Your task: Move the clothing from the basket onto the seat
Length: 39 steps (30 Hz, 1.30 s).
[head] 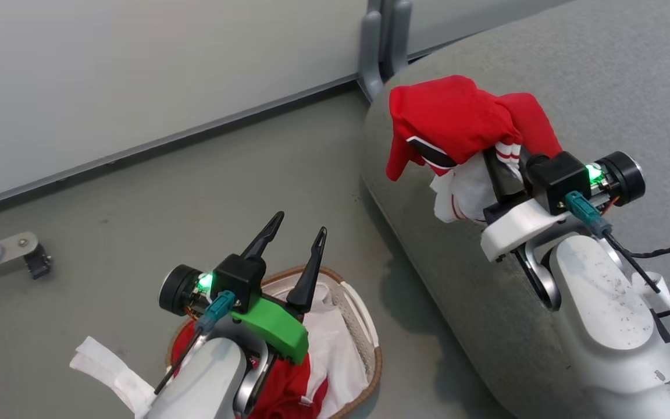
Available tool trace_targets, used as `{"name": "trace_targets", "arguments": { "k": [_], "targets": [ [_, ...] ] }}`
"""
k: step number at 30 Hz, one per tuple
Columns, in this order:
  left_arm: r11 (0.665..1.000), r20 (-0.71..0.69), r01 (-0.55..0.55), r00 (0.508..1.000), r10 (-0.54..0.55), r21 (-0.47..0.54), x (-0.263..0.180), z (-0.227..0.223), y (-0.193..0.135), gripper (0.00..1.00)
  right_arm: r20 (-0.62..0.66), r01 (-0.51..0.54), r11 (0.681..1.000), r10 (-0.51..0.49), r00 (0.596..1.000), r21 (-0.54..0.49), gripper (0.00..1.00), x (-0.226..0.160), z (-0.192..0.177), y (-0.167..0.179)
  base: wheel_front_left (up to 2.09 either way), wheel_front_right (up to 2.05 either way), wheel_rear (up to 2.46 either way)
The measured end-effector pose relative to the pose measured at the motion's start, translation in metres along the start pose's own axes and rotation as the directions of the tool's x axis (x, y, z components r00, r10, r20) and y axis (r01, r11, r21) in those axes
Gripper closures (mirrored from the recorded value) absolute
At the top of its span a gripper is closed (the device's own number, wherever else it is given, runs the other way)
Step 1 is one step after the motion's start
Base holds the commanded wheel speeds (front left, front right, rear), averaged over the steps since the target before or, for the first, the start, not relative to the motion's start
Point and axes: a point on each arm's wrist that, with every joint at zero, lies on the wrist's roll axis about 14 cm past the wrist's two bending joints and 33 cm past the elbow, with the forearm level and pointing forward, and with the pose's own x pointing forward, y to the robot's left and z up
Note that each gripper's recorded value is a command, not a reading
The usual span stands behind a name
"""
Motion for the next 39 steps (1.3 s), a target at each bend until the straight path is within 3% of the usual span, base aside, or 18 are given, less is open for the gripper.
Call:
{"name": "trace_targets", "arguments": {
  "k": [6, 14, 31, 35, 39],
  "targets": [
    [0.994, -0.041, 0.103, 0.994, -0.104, -0.023, 0.023, -0.023, -0.020, 0.00, -0.086, 0.099, 0.995, -0.101, 0.991, -0.024, 1.00, -0.019, -0.029, -0.035, 0.00, 0.00, 0.00],
    [0.985, -0.068, 0.158, 0.984, -0.163, -0.073, 0.039, -0.047, -0.027, 0.00, -0.155, 0.137, 0.988, -0.146, 0.977, -0.067, 1.00, -0.021, -0.056, -0.054, 0.00, 0.00, 0.00],
    [0.997, -0.093, 0.053, 0.994, -0.059, -0.058, 0.036, -0.070, 0.029, 0.00, 0.037, 0.333, 0.937, -0.331, 0.943, -0.109, 1.00, 0.108, -0.007, -0.167, 0.00, 0.00, 0.00],
    [0.998, -0.088, 0.026, 0.996, -0.031, -0.057, 0.036, -0.073, 0.042, 0.00, -0.006, 0.351, 0.924, -0.356, 0.934, -0.154, 1.00, 0.128, -0.026, -0.187, 0.00, 0.00, 0.00],
    [0.997, -0.116, -0.009, 0.993, 0.000, -0.080, 0.030, -0.089, 0.053, 0.00, -0.134, 0.335, 0.928, -0.358, 0.924, -0.164, 1.00, 0.134, -0.082, -0.186, 0.00, 0.00, 0.00]
  ]
}}
